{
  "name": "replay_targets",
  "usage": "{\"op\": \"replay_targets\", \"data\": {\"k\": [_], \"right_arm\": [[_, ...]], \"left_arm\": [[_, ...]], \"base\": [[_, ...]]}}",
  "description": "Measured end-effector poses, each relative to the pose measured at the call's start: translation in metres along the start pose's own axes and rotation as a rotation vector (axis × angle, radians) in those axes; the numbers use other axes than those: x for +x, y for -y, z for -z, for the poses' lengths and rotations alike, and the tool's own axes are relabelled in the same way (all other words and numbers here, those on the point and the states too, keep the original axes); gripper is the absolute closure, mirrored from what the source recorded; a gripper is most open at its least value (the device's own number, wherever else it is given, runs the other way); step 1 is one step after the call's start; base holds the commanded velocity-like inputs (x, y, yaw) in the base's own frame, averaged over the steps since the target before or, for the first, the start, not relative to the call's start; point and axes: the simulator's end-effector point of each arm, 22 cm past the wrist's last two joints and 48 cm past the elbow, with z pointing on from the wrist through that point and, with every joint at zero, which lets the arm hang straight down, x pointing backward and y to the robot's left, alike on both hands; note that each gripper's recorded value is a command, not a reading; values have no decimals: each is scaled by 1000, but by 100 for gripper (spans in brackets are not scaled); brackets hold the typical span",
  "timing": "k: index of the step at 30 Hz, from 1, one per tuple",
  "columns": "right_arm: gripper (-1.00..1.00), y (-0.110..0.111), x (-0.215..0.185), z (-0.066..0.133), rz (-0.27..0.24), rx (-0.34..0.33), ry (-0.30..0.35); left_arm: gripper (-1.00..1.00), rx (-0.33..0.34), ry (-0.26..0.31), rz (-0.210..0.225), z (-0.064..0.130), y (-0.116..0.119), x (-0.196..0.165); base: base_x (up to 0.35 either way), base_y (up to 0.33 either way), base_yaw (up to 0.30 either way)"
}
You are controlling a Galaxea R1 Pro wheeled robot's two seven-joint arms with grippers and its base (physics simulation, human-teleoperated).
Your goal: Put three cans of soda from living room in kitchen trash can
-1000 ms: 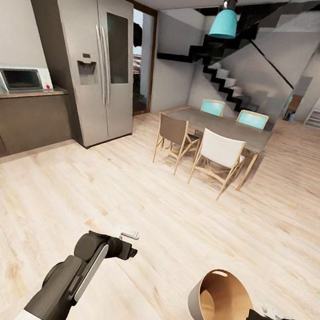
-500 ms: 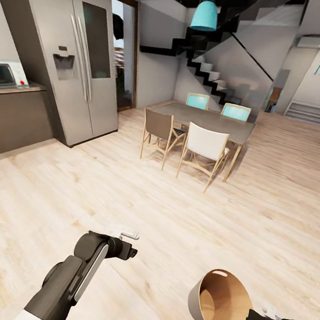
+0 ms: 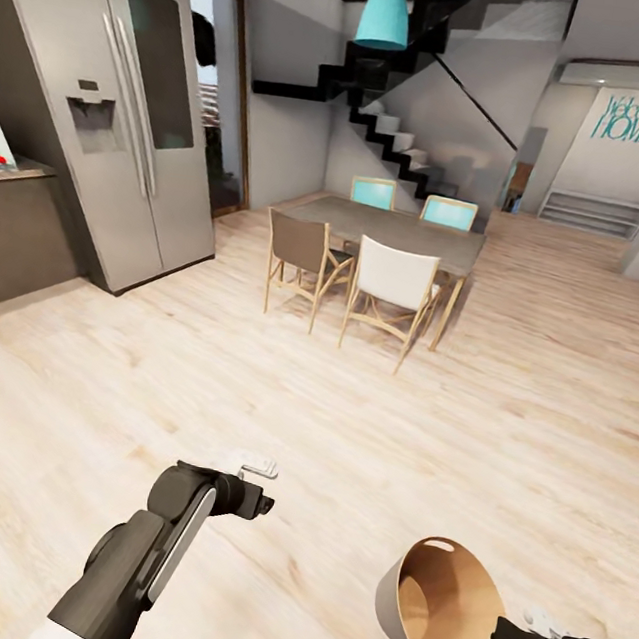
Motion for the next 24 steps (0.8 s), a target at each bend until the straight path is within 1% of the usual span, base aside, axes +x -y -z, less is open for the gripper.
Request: {"op": "replay_targets", "data": {"k": [3,7,24], "right_arm": [[100,-1,0,0,-4,-3,0],[100,-1,0,0,-6,-5,2],[100,0,-1,1,-17,-9,6]], "left_arm": [[-100,0,-1,0,0,0,0],[-100,0,-1,0,0,0,0],[-100,0,-1,0,0,-1,0]], "base": [[0,311,-112],[0,316,-198],[0,319,-252]]}}
